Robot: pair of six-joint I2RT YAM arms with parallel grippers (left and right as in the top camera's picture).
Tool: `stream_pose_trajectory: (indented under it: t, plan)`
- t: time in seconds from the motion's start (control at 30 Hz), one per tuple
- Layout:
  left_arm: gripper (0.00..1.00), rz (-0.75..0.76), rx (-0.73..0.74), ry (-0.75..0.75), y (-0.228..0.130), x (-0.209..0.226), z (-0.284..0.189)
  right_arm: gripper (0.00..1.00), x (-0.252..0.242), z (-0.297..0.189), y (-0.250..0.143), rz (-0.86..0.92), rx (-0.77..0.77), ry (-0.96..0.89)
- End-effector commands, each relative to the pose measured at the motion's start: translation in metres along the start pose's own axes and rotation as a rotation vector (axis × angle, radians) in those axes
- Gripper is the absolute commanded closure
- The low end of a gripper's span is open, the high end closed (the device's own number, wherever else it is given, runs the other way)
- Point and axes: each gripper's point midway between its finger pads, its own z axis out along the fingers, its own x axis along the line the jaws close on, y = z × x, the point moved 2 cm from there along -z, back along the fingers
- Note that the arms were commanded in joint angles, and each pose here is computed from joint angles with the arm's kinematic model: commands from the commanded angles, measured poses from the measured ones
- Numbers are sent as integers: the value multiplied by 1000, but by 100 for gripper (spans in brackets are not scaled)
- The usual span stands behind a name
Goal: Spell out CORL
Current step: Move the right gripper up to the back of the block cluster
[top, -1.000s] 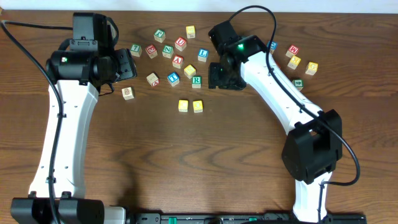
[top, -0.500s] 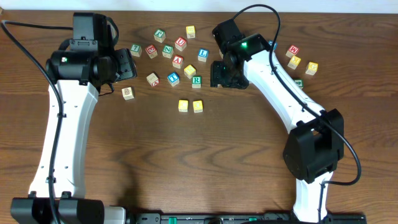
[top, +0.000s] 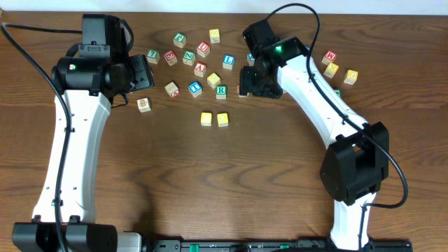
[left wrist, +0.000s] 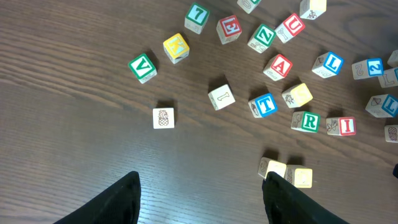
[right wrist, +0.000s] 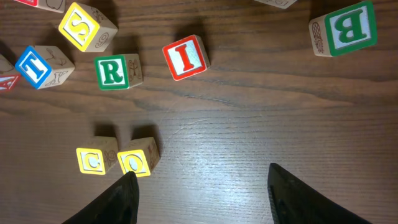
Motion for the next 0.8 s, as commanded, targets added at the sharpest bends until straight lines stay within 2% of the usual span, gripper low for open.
stream_pose_trajectory:
  t: [0.0, 0.77]
  plan:
    - [38, 19, 6, 1, 0, 0, 2, 39, -2, -13, 7, -9, -41, -2]
    - [38, 18, 6, 1, 0, 0, 2, 37, -5, -13, 10, -8, -57, -23]
